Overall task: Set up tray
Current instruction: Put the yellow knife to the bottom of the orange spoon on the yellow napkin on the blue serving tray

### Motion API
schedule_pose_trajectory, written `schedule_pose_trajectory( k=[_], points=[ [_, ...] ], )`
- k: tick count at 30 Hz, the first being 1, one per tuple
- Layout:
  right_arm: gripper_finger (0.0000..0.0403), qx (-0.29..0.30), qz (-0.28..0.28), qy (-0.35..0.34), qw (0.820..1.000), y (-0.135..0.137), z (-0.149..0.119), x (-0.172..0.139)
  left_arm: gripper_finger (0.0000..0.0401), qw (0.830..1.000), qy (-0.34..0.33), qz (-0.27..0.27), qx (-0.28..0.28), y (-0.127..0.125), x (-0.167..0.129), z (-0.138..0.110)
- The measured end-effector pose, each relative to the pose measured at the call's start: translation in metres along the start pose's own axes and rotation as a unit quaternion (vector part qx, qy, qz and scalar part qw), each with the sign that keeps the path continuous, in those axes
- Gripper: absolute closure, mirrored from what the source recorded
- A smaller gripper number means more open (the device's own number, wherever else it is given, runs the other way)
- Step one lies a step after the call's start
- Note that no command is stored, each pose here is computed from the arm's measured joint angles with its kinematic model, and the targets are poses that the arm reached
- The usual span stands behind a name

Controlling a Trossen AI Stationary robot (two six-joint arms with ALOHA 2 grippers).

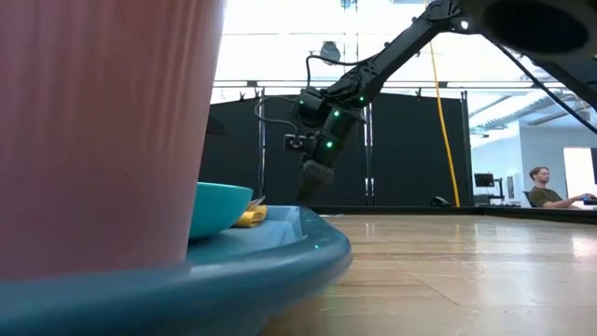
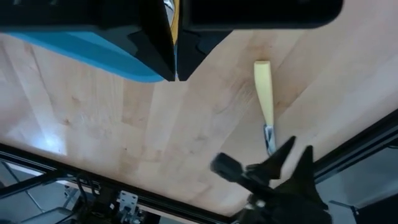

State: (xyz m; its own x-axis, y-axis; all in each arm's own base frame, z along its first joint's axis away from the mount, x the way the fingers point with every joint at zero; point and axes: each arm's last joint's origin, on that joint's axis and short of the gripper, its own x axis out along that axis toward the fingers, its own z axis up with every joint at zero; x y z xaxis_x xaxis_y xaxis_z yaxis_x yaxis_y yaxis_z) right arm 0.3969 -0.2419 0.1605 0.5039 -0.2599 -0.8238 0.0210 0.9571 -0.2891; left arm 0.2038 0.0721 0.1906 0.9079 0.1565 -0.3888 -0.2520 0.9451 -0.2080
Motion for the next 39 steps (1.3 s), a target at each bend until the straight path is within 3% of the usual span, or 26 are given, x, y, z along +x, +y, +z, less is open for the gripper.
schedule_pose_trajectory(
  k=[3, 6, 13, 27, 33, 39],
  points=[
    [0.0306, -0.004, -0.011, 0.013, 1.000, -0.001, -0.001, -0.002, 0.0377, 1.000, 0.001, -0.003, 0.001, -0.001, 0.000, 0.000],
    [0.0313, -0.036, 0.041, 0.010, 0.998, 0.005, -0.003, -0.004, 0.0385, 1.000, 0.001, -0.005, 0.002, -0.002, 0.000, 0.000],
    [0.0313, -0.020, 0.121, 0.027, 0.992, 0.011, -0.013, -0.006, 0.0388, 1.000, 0.001, -0.004, 0.008, -0.002, 0.000, 0.000],
    [0.0274, -0.076, 0.105, 0.012, 0.991, 0.009, 0.009, -0.017, 0.0385, 1.000, 0.000, -0.003, 0.010, -0.002, 0.000, 0.000],
    [0.0253, -0.088, 0.088, 0.064, 0.990, 0.012, -0.003, 0.002, 0.0394, 1.000, 0.000, -0.003, 0.012, -0.002, 0.000, 0.000],
    [0.0243, -0.104, 0.085, 0.063, 0.989, 0.011, 0.000, -0.002, 0.0385, 1.000, 0.001, -0.006, 0.013, -0.003, 0.001, -0.001]
  ],
)
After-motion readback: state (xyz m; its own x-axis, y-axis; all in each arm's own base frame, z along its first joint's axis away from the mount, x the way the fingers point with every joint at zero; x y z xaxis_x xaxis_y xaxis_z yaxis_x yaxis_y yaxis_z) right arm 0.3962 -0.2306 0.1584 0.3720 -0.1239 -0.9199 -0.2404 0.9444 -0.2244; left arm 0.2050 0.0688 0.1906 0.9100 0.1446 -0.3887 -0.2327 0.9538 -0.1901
